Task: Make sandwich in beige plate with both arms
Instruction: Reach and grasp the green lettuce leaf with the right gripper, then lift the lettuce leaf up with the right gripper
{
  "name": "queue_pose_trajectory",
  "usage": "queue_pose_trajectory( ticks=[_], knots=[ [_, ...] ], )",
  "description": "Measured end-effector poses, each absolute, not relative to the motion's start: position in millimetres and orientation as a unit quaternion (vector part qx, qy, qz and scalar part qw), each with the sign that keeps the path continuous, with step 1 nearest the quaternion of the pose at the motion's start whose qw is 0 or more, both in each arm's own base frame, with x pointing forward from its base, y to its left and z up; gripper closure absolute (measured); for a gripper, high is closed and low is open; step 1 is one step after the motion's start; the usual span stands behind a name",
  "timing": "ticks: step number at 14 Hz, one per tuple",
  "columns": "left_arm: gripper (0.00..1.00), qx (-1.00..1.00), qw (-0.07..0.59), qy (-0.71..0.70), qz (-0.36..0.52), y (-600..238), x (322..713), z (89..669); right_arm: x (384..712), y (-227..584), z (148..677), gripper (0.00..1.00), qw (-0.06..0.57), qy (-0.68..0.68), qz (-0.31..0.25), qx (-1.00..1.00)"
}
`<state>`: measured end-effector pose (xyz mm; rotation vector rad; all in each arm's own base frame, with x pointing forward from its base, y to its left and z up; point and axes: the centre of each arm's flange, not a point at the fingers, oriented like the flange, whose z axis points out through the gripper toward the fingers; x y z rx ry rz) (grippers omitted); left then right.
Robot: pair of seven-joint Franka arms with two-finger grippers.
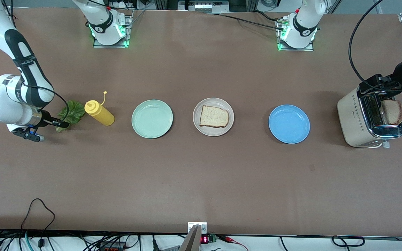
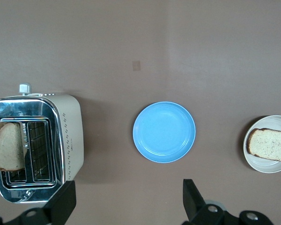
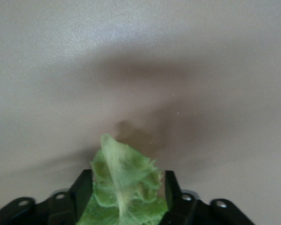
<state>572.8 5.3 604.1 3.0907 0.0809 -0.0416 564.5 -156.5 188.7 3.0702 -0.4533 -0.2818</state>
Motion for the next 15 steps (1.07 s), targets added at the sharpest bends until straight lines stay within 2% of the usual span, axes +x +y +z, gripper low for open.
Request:
queue_pose_trajectory(
  ticks=[1,4,5,6,11,15],
  knots=[
    [0.00,0.999,0.025,0.026,-0.013,5.1,572.5,604.6,565.1,-156.5,189.2,0.50,0.016,-0.141,-0.090,0.986],
    [0.00,0.999,0.025,0.026,-0.013,4.7,572.5,604.7,565.8,-155.1,189.5,0.82,0.019,-0.134,-0.089,0.987],
    [0.00,0.999,0.025,0.025,-0.013,4.5,572.5,604.7,566.4,-154.4,189.9,0.92,0.019,-0.129,-0.089,0.987],
    [0.00,0.999,0.025,0.025,-0.013,4.5,572.5,604.7,566.7,-154.1,190.3,0.96,0.019,-0.122,-0.089,0.988],
    [0.00,0.999,0.025,0.025,-0.013,4.0,572.5,604.8,569.9,-155.8,196.7,0.96,0.018,-0.089,-0.083,0.992],
    [0.00,0.999,0.025,0.020,-0.013,-1.5,572.5,604.9,569.1,-167.5,242.8,0.96,0.023,-0.038,-0.093,0.995]
  ],
)
